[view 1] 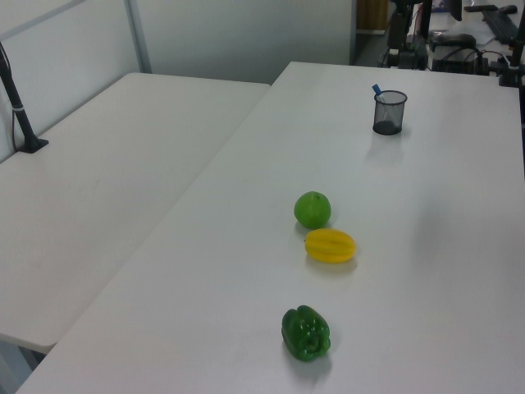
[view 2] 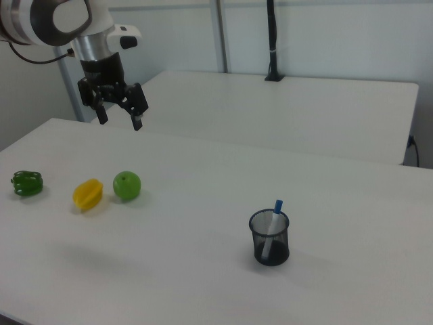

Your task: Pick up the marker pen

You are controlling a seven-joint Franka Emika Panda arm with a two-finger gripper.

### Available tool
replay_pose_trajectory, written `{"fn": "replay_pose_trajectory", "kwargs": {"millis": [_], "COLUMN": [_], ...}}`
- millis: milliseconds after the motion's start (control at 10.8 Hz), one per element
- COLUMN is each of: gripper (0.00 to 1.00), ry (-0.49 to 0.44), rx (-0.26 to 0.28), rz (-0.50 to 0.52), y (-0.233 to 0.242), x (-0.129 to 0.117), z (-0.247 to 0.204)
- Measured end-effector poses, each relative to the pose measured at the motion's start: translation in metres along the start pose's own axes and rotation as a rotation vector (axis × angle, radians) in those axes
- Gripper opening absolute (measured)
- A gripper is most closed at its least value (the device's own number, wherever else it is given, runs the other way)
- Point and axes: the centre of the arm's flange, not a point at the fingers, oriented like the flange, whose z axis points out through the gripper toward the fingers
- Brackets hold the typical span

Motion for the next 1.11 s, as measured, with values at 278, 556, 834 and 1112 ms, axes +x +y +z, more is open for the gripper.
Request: {"fn": "replay_pose_trajectory", "kwargs": {"millis": [278,556,834,1112], "gripper": [1.0,1.0,1.0,1.0], "ry": [0.0,0.0,0.001,0.008], "rx": [0.0,0.0,0.0,0.0], "rz": [0.0,0.0,0.0,0.001], "y": [-0.0001,-0.0001,-0.0001,0.0004], "x": [-0.0001,-0.0001,-0.0001,-0.0014], "z": [-0.0001,-0.0001,-0.0003,-0.0039]}}
